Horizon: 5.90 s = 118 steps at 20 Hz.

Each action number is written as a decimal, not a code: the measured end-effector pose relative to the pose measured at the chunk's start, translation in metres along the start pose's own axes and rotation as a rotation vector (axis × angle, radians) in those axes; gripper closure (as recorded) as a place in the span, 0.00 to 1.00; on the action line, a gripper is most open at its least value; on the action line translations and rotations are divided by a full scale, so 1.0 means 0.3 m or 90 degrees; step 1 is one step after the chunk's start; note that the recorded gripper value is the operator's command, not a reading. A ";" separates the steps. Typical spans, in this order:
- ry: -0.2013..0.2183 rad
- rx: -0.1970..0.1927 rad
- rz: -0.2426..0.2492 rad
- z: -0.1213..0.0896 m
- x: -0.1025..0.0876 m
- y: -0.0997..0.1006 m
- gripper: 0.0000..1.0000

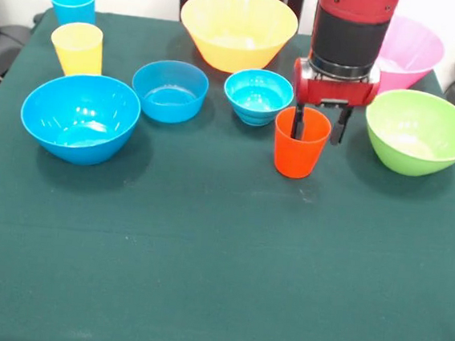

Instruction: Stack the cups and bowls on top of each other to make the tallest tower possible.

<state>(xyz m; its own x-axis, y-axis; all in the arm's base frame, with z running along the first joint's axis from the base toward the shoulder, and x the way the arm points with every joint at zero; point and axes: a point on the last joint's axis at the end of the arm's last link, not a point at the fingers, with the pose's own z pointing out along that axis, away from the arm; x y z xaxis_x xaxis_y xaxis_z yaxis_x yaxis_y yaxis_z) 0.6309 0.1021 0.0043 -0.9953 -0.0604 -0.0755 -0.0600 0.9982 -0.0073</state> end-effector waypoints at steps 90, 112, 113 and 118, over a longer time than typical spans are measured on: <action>0.144 -0.084 0.042 0.159 -0.316 -0.100 1.00; 0.113 -0.068 0.019 0.042 -0.465 -0.072 1.00; 0.111 -0.066 0.017 0.034 -0.468 -0.069 1.00; 0.086 -0.060 0.012 -0.006 -0.497 -0.060 1.00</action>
<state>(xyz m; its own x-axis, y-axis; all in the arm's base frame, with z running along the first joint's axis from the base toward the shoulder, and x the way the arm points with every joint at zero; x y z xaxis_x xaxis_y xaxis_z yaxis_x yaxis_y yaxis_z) 0.7804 0.0932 0.0175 -0.9971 -0.0465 0.0608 -0.0411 0.9954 0.0863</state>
